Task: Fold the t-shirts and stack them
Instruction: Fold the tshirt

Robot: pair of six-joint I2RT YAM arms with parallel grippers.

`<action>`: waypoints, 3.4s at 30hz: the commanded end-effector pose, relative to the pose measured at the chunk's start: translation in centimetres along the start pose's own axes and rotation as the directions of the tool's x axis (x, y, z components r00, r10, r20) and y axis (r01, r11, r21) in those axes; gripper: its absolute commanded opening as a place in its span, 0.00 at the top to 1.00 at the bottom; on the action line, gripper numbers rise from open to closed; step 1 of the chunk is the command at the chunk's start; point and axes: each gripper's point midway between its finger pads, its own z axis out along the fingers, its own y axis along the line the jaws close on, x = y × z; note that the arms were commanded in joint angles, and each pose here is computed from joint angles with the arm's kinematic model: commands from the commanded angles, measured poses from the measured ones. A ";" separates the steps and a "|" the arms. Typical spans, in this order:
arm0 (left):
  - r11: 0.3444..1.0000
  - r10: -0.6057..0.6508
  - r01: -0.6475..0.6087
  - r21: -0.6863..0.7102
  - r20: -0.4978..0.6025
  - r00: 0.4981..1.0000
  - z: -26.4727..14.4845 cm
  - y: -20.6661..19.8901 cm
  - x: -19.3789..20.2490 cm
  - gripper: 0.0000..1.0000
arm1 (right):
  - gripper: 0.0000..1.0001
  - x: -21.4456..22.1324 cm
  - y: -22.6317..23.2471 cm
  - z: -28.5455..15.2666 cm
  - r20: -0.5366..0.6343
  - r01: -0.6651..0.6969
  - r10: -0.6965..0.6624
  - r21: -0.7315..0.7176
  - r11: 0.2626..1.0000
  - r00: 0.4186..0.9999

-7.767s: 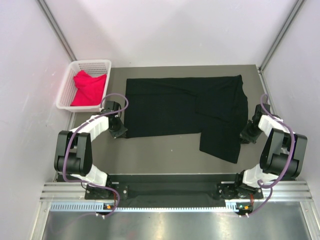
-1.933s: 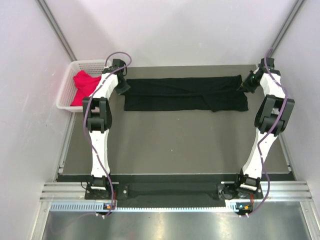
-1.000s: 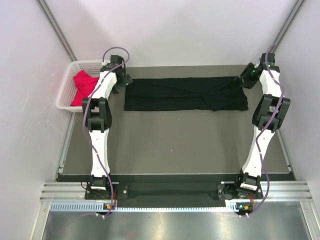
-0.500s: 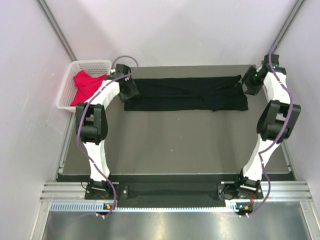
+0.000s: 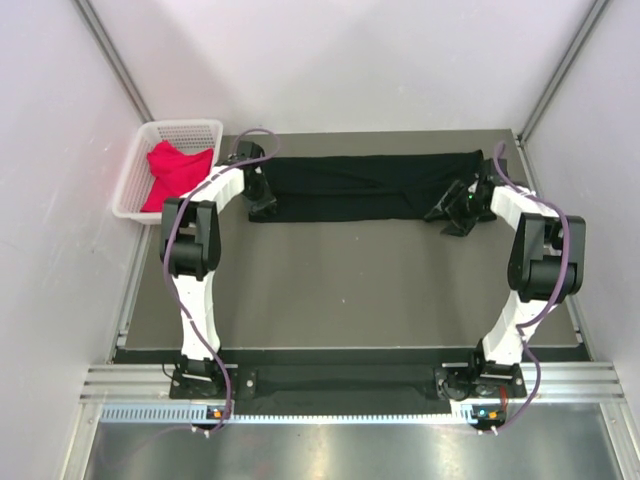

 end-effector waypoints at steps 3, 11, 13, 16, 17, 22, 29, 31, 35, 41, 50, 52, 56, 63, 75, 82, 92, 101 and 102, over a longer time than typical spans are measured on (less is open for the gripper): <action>0.999 0.002 -0.003 -0.051 -0.032 0.999 0.4 1.5 1.0 0.66 | 0.36 -2.9 3.5 0.0 0.113 -0.007 0.023 -0.138 0.990 0.993; 0.996 0.010 -0.012 -0.085 -0.016 1.000 0.3 2.2 0.8 0.67 | 0.45 -2.5 2.9 1.9 0.109 -0.079 0.096 -0.151 0.985 0.989; 0.997 0.012 -0.013 -0.080 -0.010 1.000 0.0 2.0 0.6 0.67 | 0.46 -2.3 2.7 2.1 0.108 -0.083 0.099 -0.141 0.986 0.989; 0.997 0.014 -0.014 -0.079 -0.007 1.000 0.0 2.0 0.5 0.67 | 0.46 -2.2 2.5 2.5 0.103 -0.086 0.101 -0.135 0.987 0.990; 0.997 0.014 -0.014 -0.079 -0.007 1.000 0.1 2.0 0.5 0.67 | 0.47 -2.3 2.5 2.7 0.104 -0.088 0.102 -0.134 0.987 0.989; 0.997 0.013 -0.014 -0.080 -0.012 1.000 -0.1 2.0 0.6 0.67 | 0.54 -2.6 2.7 3.3 0.107 -0.094 0.110 -0.140 0.986 0.988; 0.997 0.014 -0.014 -0.077 -0.003 1.000 -0.4 1.9 0.4 0.67 | 0.87 -3.1 4.0 2.7 0.113 -0.092 0.110 -0.155 0.984 0.988; 0.997 0.014 -0.014 -0.076 0.000 1.000 -0.4 1.9 0.3 0.67 | 0.91 -3.1 4.6 2.3 0.113 -0.091 0.110 -0.160 0.983 0.987; 0.997 0.014 -0.014 -0.074 0.002 1.000 -0.4 1.8 0.2 0.67 | 0.91 -3.3 5.4 1.6 0.109 -0.091 0.109 -0.160 0.983 0.988; 0.998 0.008 -0.008 -0.069 0.000 1.000 -0.3 1.7 0.2 0.68 | 0.92 -4.6 6.8 1.1 0.132 -0.073 0.099 -0.189 0.979 0.986; 0.997 0.006 -0.007 -0.080 -0.008 1.000 -0.4 2.0 0.6 0.68 | 0.90 -10.1 11.8 4.0 0.208 0.062 0.001 -0.299 0.952 0.978; 0.996 0.001 -0.002 -0.084 -0.011 1.000 -0.3 2.1 0.7 0.68 | 0.85 -10.9 13.0 5.1 0.213 0.097 -0.027 -0.328 0.940 0.977; 0.996 -0.008 0.007 -0.091 -0.007 1.000 -0.6 2.2 0.7 0.68 | 0.76 -13.9 15.6 6.9 0.263 0.185 -0.092 -0.355 0.916 0.960; 0.994 -0.020 0.021 -0.104 0.009 1.000 -1.1 2.4 0.6 0.68 | 0.47 -17.4 17.7 6.3 0.382 0.347 -0.213 -0.327 0.879 0.899; 0.995 0.069 -0.061 -0.085 0.090 0.994 -3.3 0.8 -1.1 0.59 | 0.42 -16.2 12.2 0.3 0.332 0.331 -0.292 -0.066 0.941 0.897; 0.989 0.100 -0.088 -0.122 0.095 0.990 -2.1 0.2 -1.2 0.50 | 0.41 -12.7 5.8 -1.4 0.266 0.382 -0.414 0.164 0.909 0.870; 0.946 0.129 -0.130 -0.297 -0.024 0.991 0.2 3.9 1.3 0.45 | 0.37 -11.8 1.6 0.7 0.186 0.369 -0.433 0.297 0.881 0.882; 0.932 0.106 -0.150 -0.329 -0.148 0.983 0.0 5.8 5.2 0.45 | 0.36 -11.7 0.0 0.8 0.185 0.350 -0.426 0.337 0.874 0.885; 0.931 0.100 -0.151 -0.333 -0.165 0.981 0.0 6.1 5.9 0.45 | 0.36 -11.8 0.2 0.4 0.195 0.350 -0.427 0.334 0.875 0.883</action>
